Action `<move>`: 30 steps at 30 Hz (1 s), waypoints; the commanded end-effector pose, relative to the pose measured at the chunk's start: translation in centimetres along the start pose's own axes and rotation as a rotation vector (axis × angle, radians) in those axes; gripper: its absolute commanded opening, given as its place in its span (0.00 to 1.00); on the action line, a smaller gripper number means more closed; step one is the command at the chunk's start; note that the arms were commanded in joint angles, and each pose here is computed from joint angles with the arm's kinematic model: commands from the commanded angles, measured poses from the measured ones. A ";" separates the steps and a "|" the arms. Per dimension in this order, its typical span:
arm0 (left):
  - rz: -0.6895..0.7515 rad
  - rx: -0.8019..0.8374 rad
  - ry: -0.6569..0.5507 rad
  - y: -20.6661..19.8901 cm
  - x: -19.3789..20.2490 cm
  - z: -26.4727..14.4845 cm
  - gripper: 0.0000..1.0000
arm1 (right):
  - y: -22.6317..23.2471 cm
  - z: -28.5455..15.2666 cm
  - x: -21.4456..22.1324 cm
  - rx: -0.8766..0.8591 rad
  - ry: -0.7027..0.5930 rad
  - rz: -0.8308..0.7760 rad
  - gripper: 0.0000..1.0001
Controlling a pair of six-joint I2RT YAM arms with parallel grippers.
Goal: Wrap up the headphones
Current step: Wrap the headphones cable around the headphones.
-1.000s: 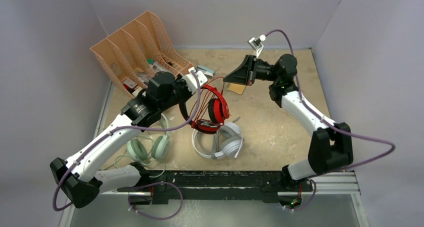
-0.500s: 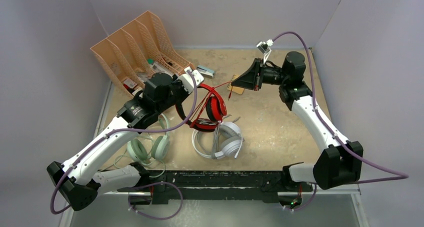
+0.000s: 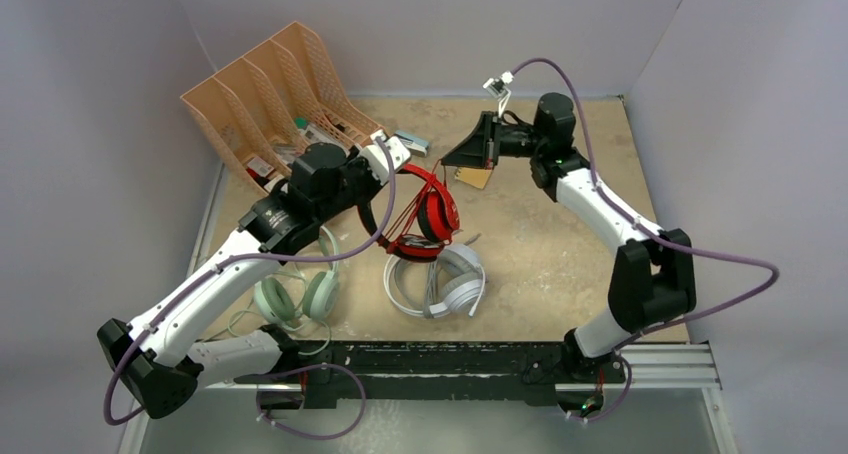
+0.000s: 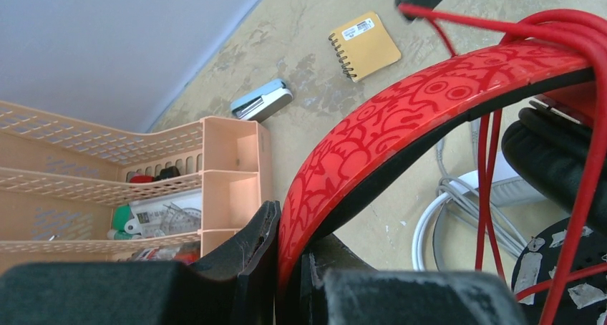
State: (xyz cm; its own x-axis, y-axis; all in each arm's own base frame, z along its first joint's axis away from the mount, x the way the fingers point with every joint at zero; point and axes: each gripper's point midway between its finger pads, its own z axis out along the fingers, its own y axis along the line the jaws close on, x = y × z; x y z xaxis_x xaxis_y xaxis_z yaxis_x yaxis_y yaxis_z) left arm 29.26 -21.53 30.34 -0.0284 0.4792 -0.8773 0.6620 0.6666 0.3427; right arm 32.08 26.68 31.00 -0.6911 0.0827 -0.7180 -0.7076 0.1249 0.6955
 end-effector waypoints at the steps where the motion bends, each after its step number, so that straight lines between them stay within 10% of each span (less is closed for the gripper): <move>1: -0.034 0.014 -0.263 0.7 -7.7 -1.5 0.00 | 1.0 1.8 -2.1 -0.054 -0.070 -0.025 0.00; 30: -0.024 -0.041 -0.207 1.4 -6.7 -1.7 0.00 | 7.5 3.7 1.0 -0.357 -0.055 0.219 0.00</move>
State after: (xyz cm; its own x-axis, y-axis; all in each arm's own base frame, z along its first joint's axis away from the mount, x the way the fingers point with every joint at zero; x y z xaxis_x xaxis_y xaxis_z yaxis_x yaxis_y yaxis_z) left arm 29.19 -23.10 31.33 0.0112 0.4450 -0.8955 0.6870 0.6473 0.3302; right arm 28.25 31.90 33.90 -0.8599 0.1025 -0.5000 -0.5101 -0.2067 0.8349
